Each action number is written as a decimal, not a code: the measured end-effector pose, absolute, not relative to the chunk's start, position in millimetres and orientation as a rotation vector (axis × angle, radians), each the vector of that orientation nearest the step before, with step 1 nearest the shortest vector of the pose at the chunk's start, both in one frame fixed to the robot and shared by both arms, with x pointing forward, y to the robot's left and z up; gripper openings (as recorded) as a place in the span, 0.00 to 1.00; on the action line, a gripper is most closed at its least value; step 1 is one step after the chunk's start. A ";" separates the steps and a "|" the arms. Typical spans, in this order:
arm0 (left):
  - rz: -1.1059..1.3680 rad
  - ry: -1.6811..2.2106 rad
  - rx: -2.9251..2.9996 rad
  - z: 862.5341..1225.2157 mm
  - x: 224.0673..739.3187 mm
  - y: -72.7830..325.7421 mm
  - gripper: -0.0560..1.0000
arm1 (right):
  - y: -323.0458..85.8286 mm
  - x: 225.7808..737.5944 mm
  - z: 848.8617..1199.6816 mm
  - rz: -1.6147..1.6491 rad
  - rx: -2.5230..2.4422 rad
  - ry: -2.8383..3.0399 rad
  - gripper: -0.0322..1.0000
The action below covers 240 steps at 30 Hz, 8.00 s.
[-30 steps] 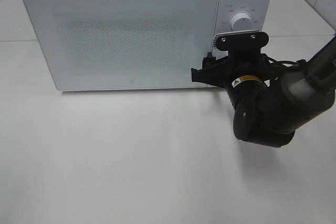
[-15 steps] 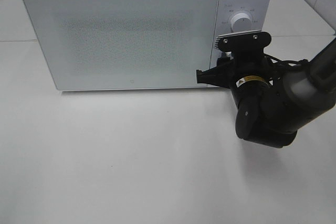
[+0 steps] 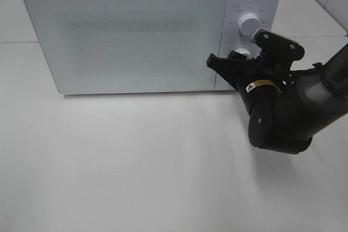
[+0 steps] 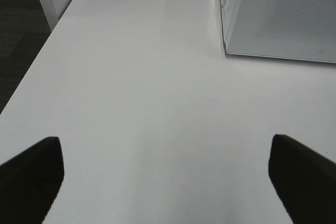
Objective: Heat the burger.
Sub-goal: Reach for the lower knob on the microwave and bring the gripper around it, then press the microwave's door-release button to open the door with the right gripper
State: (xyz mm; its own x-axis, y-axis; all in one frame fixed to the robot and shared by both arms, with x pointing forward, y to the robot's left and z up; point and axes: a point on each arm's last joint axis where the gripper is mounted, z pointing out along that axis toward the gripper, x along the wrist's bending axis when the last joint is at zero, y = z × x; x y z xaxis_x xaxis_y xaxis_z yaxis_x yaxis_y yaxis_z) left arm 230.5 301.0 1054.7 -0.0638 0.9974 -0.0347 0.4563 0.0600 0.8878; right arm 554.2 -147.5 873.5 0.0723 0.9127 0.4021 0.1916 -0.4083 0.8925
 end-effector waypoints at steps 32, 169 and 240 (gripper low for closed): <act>0.949 1.617 1.485 1054.7 230.5 301.0 0.98 | -146.7 554.0 874.4 1.985 2.401 0.116 0.41; 0.949 1.617 1.485 1054.7 230.5 301.0 0.98 | -298.7 272.0 1068.8 0.847 1.432 1.876 0.83; 0.949 1.617 1.485 1054.7 230.5 301.0 0.98 | -295.0 345.2 1087.7 0.914 1.427 1.611 0.84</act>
State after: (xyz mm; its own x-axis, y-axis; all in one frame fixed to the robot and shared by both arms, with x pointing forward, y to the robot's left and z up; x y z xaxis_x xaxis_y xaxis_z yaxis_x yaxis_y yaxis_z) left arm 230.5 301.0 1054.7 -0.0638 0.9974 -0.0347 0.4563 0.0600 0.8878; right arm 345.2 -295.0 1087.7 -0.0627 0.9938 -0.0921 0.4309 0.1102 0.8957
